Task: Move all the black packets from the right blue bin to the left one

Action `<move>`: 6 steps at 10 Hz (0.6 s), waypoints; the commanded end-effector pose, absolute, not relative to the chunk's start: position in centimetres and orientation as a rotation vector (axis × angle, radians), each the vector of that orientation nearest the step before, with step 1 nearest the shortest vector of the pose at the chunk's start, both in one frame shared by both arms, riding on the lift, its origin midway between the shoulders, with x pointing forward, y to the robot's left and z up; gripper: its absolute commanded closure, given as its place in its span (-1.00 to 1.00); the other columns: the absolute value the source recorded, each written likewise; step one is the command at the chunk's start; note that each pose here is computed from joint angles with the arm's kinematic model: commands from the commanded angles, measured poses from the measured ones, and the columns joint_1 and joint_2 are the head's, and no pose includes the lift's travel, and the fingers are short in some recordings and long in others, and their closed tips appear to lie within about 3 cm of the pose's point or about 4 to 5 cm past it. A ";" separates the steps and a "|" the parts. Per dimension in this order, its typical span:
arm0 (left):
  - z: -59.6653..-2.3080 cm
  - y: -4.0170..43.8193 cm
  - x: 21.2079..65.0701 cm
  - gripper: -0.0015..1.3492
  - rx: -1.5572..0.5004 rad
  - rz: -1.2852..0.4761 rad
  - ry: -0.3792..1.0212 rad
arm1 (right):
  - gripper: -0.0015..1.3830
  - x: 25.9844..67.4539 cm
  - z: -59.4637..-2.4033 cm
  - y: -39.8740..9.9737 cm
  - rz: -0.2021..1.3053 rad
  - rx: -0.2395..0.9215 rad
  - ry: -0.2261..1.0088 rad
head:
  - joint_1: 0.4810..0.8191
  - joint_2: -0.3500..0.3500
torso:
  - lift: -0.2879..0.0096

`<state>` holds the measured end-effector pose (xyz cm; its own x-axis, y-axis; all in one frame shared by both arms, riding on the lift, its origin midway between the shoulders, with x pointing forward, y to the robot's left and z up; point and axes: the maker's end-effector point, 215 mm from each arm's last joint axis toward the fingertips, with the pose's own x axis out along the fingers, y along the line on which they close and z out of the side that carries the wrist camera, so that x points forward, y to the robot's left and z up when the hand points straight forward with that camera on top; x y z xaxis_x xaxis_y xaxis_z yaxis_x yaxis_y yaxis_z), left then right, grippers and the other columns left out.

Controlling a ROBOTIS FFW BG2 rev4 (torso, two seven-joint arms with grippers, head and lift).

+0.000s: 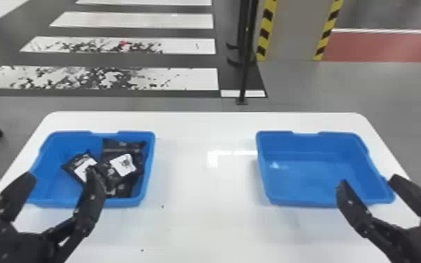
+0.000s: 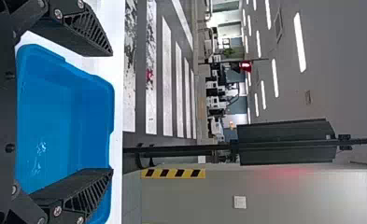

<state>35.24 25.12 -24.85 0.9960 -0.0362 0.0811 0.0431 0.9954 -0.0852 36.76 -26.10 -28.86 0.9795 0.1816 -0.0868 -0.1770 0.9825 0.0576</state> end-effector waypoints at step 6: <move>-24.5 25.4 35.1 -0.86 -0.080 -0.037 -0.092 | -0.78 36.7 -28.4 -26.2 0.179 0.050 0.080 | 0.27 -0.03 | -0.01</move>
<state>35.14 25.37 -24.53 0.9952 -0.0336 0.0919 0.0410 0.9960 -0.0797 36.72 -26.10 -28.53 0.9803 0.1809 -0.0787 -0.1766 0.9826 0.0578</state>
